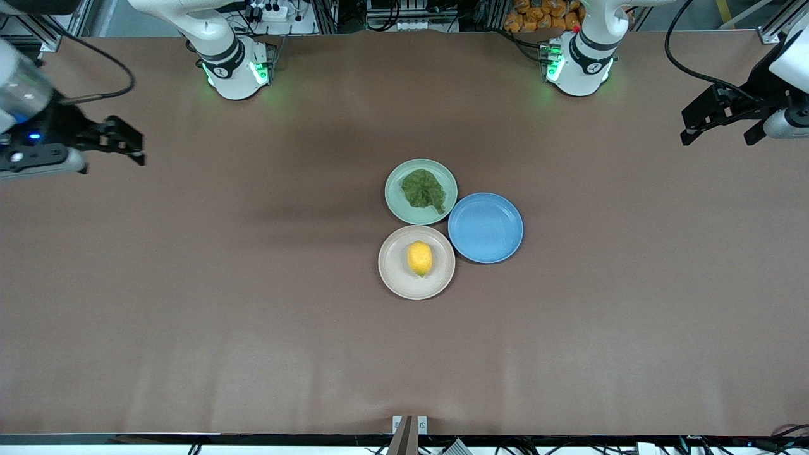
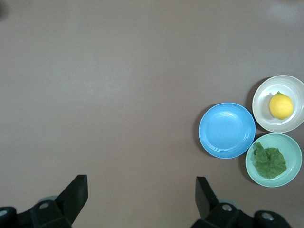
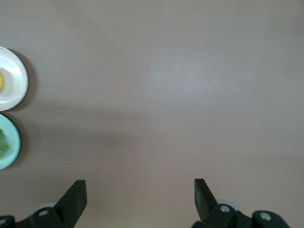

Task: Pick lemon and lettuce from plates
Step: 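Move the right gripper over the lettuce while the left gripper approaches the lemon, then lower the right gripper onto the lettuce leaf and close it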

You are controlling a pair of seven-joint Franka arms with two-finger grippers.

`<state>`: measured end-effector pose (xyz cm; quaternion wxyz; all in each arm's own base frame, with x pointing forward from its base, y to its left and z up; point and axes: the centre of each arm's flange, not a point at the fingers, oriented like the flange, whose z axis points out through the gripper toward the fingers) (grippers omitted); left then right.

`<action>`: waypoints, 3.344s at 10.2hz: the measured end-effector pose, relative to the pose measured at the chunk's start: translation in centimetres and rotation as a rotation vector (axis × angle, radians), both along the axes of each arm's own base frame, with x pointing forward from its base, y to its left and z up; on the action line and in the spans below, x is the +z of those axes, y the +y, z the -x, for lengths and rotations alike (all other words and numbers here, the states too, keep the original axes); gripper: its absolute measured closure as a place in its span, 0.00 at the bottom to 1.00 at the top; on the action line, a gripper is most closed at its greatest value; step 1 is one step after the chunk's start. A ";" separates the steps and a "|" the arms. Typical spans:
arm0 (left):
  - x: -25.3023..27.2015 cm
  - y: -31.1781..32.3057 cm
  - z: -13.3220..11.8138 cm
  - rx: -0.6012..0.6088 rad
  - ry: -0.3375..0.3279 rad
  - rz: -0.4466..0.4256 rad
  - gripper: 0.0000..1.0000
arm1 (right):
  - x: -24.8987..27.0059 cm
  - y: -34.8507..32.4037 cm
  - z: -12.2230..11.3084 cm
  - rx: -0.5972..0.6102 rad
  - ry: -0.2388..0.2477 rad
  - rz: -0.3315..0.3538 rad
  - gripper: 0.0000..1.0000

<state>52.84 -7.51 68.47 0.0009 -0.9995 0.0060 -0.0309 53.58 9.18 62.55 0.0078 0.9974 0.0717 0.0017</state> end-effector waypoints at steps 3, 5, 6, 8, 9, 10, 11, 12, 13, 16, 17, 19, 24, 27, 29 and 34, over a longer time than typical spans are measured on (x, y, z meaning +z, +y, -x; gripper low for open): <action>0.2 0.2 0.1 0.003 -0.004 0.000 0.00 | -1.1 4.5 0.4 -0.015 0.016 0.005 0.00; 0.2 0.1 0.1 0.001 -0.003 0.000 0.00 | -1.5 5.5 0.4 -0.004 0.019 0.007 0.00; 0.2 0.0 0.1 0.001 -0.002 0.000 0.00 | -1.6 5.7 0.3 -0.004 0.016 0.006 0.00; 0.2 0.0 0.1 -0.001 -0.002 0.000 0.00 | -1.7 7.0 0.6 -0.017 0.016 0.006 0.00; 0.2 0.0 0.1 -0.001 -0.002 0.000 0.00 | -1.9 8.6 1.0 -0.030 0.018 0.008 0.00; 0.0 -0.1 0.0 -0.001 0.002 0.000 0.00 | -2.1 10.4 1.6 -0.043 0.021 0.010 0.00; -0.6 -0.2 -0.2 -0.003 0.015 -0.002 0.00 | -2.4 12.1 2.1 -0.060 0.024 0.012 0.00; -1.8 -0.6 -0.8 -0.010 0.037 -0.003 0.00 | -2.8 13.6 2.4 -0.076 0.026 0.013 0.00; -3.5 -1.4 -1.8 -0.024 0.060 -0.004 0.00 | -3.3 15.1 2.7 -0.091 0.026 0.013 0.00; -9.5 -4.9 -6.0 -0.047 0.072 0.022 0.00 | -7.7 23.9 4.2 -0.197 0.028 -0.012 0.00; -11.6 -6.0 -7.3 -0.046 0.066 0.036 0.00 | -10.1 27.5 5.0 -0.246 0.033 -0.032 0.00; -16.0 -7.9 -10.1 -0.021 0.043 0.070 0.00 | -15.1 32.4 5.5 -0.322 0.046 -0.085 0.00; -25.1 -9.3 -15.0 0.050 -0.023 0.167 0.00 | -31.6 43.4 11.8 -0.476 -0.106 -0.073 0.00; -27.7 -9.7 -16.0 0.061 -0.035 0.179 0.00 | -38.6 46.2 15.0 -0.495 -0.144 -0.069 0.00; -28.7 -11.8 -16.2 0.100 -0.065 0.196 0.00 | -41.5 47.1 16.1 -0.506 -0.189 -0.108 0.00; -31.0 -16.0 -16.1 0.161 -0.105 0.230 0.00 | -44.4 47.6 15.8 -0.530 -0.225 -0.142 0.29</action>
